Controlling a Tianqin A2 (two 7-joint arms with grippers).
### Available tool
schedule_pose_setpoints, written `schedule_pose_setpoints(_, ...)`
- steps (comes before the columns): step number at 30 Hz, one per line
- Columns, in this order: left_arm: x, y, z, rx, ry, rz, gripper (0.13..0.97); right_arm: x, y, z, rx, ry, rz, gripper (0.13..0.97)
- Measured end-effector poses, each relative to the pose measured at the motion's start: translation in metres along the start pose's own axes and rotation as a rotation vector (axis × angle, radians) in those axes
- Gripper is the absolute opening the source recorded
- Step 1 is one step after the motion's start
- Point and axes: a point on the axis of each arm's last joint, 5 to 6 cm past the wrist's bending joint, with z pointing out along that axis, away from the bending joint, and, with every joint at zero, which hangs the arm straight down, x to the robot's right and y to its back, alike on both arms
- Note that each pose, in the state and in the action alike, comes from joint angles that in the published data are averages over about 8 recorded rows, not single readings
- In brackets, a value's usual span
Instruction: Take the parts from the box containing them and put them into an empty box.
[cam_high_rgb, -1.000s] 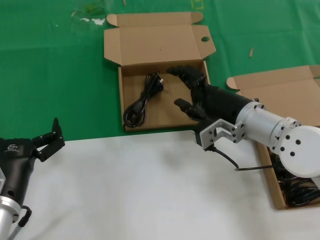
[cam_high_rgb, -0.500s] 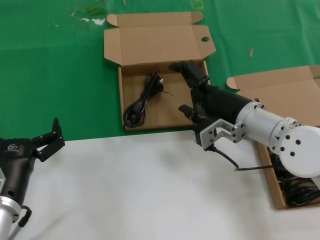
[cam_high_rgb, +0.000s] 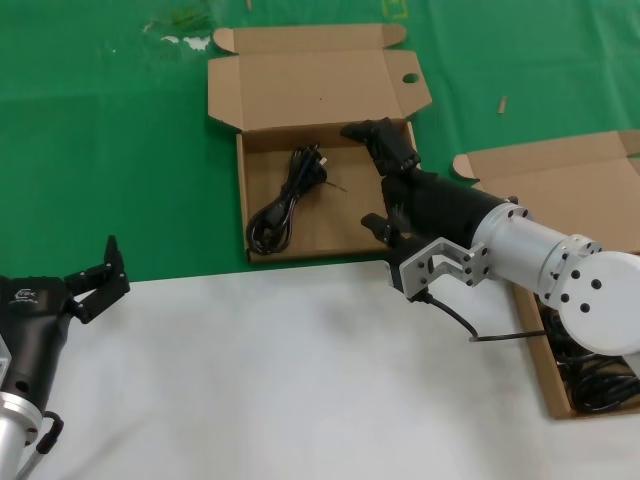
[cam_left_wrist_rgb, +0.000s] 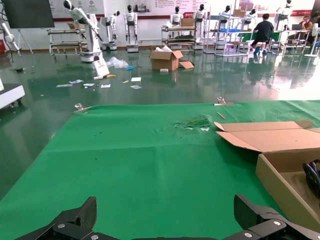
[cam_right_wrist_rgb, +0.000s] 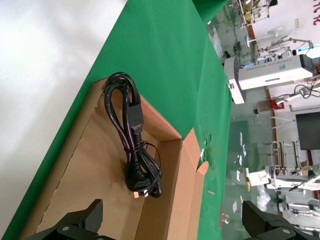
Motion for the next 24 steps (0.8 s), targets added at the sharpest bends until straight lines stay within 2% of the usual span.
schedule_pose_setpoints(7, 0.0, 0.0, 0.0, 0.0, 0.0, 0.0, 0.966, 0.0, 0.0, 0.0, 0.0, 0.0, 0.0, 0.966)
schedule_pose_setpoints(18, 0.0, 0.0, 0.0, 0.0, 0.0, 0.0, 0.966, -0.0001, 0.0, 0.0, 0.0, 0.0, 0.001, 0.966)
schedule_pose_setpoints(24, 0.0, 0.0, 0.0, 0.0, 0.0, 0.0, 0.966, -0.0024, -0.0016, -0.0016, -0.002, 0.015, 0.046, 0.966)
